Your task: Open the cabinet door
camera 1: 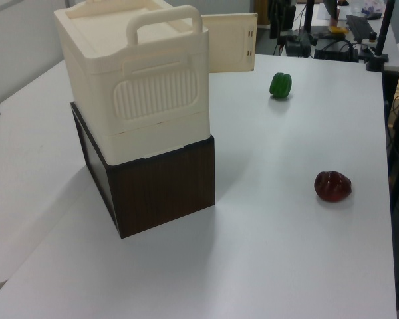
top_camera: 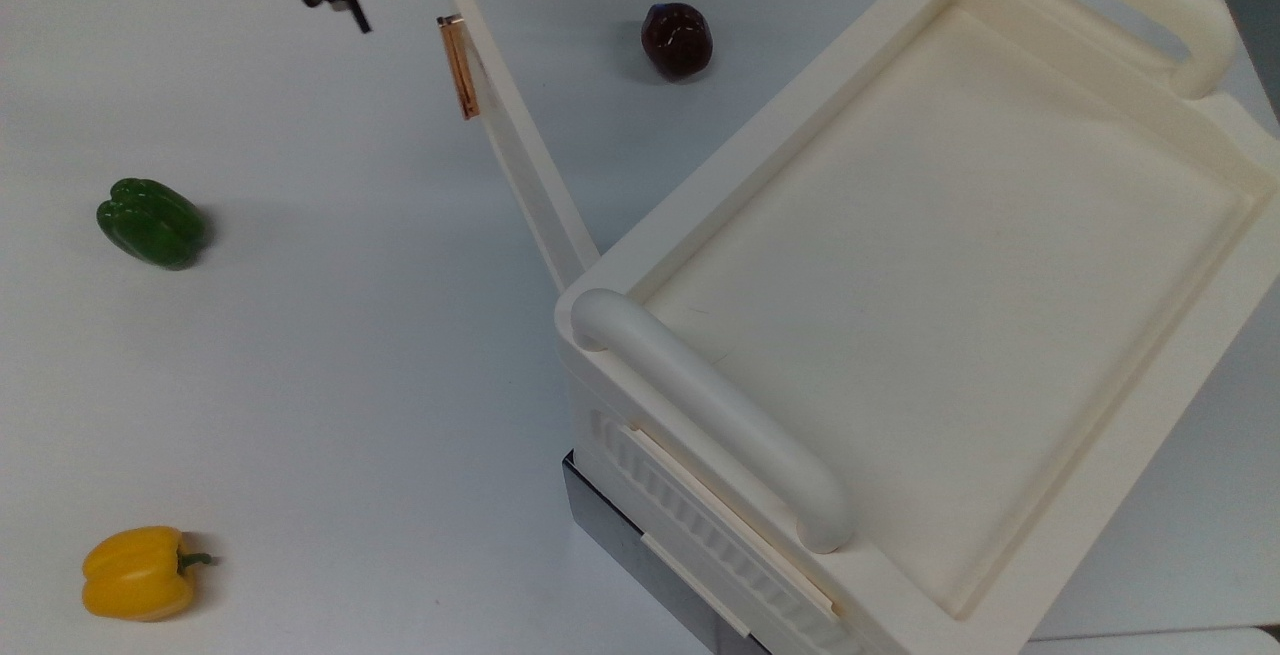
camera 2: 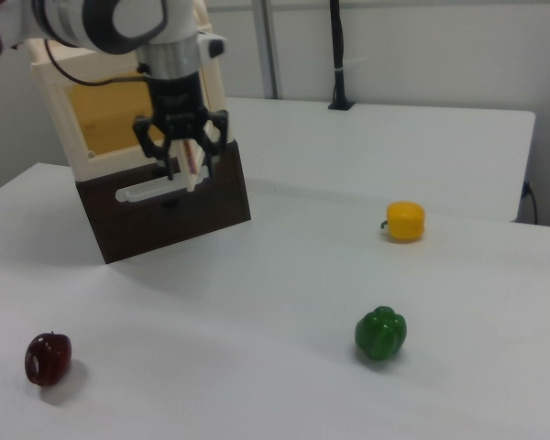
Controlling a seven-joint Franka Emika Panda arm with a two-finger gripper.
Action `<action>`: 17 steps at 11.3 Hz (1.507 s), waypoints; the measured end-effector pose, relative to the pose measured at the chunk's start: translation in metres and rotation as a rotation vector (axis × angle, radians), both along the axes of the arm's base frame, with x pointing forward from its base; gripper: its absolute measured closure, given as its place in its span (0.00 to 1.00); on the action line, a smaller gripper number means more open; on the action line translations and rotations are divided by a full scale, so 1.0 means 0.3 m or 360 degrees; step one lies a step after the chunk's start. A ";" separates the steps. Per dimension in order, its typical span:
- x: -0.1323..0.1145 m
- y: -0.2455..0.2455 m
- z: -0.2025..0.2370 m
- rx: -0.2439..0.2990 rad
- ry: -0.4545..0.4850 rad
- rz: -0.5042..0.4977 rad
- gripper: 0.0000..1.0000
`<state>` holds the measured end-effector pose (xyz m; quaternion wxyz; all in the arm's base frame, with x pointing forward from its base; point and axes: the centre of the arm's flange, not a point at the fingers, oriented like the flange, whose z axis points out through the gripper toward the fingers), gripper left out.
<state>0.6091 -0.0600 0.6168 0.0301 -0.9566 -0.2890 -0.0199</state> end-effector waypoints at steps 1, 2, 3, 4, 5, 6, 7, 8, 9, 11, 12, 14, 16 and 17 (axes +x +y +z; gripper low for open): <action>-0.007 -0.057 -0.001 0.0000 0.0007 -0.0125 0.34; -0.013 -0.101 -0.003 -0.0012 0.0018 -0.0271 0.33; -0.020 -0.126 -0.010 -0.0039 0.0044 -0.0386 0.20; -0.032 -0.137 -0.022 -0.0063 0.0097 -0.0480 0.05; -0.039 -0.144 -0.028 -0.0070 0.0131 -0.0588 0.00; -0.041 -0.147 -0.033 -0.0068 0.0147 -0.0751 0.00; -0.040 -0.144 -0.038 -0.0068 0.0161 -0.0916 0.00; -0.047 -0.138 -0.044 -0.0069 0.0177 -0.1034 0.00; -0.069 -0.132 -0.045 -0.0066 0.0192 -0.1091 0.00; -0.127 -0.108 -0.033 -0.0060 0.0154 -0.1204 0.00; -0.148 -0.084 -0.029 -0.0082 0.0134 -0.1232 0.00; -0.160 -0.040 -0.045 -0.0106 0.0146 -0.1226 0.00; -0.161 -0.042 -0.053 -0.0110 0.0153 -0.1241 0.00; -0.162 -0.050 -0.053 -0.0110 0.0154 -0.1257 0.00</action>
